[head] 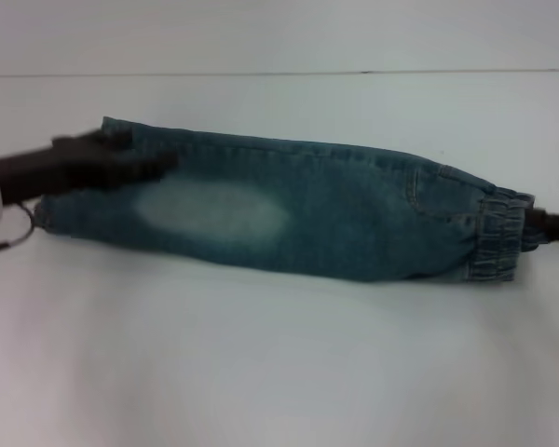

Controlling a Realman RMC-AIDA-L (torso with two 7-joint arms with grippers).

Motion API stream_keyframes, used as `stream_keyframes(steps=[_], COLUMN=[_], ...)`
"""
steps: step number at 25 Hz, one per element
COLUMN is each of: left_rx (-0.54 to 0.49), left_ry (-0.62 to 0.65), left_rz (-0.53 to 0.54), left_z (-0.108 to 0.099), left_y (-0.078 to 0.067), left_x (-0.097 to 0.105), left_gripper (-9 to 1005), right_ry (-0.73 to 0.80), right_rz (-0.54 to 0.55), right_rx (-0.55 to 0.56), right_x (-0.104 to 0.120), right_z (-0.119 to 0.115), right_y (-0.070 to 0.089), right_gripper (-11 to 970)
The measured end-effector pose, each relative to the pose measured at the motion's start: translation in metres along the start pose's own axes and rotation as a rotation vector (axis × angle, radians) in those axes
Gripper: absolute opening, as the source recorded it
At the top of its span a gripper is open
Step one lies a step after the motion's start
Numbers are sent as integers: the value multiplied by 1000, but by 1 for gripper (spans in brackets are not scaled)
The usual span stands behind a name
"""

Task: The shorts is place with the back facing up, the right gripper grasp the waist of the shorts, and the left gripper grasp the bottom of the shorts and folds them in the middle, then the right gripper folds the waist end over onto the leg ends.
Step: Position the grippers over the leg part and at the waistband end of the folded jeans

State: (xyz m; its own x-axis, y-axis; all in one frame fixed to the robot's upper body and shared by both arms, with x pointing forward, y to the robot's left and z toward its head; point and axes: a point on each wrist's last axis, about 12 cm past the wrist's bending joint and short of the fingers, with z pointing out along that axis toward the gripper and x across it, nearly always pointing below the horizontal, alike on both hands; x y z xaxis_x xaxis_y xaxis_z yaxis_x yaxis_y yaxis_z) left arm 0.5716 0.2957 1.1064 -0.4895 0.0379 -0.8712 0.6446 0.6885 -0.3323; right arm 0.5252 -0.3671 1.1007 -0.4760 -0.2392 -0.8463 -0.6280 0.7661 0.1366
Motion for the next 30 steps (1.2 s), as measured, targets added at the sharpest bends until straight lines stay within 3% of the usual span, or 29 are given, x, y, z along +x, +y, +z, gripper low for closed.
stream_keyframes(steps=[7, 14, 20, 26, 30], left_rx=[228, 407, 476, 468, 463], left_ry=[-14, 22, 49, 67, 68], left_rz=[72, 103, 112, 102, 101], left_z=[-21, -28, -25, -20, -18], left_y=[-21, -36, -42, -40, -40], left_x=[20, 22, 16, 15, 13], left_gripper=[937, 936, 937, 937, 936], right_ry=[-230, -197, -187, -214, -219], right_rz=[-39, -34, -41, -45, -53], right_rx=[26, 54, 26, -28, -29], right_x=[53, 84, 92, 93, 90], right_z=[-3, 12, 20, 17, 7], right_y=[18, 28, 38, 47, 45], right_gripper=[918, 917, 917, 916, 916])
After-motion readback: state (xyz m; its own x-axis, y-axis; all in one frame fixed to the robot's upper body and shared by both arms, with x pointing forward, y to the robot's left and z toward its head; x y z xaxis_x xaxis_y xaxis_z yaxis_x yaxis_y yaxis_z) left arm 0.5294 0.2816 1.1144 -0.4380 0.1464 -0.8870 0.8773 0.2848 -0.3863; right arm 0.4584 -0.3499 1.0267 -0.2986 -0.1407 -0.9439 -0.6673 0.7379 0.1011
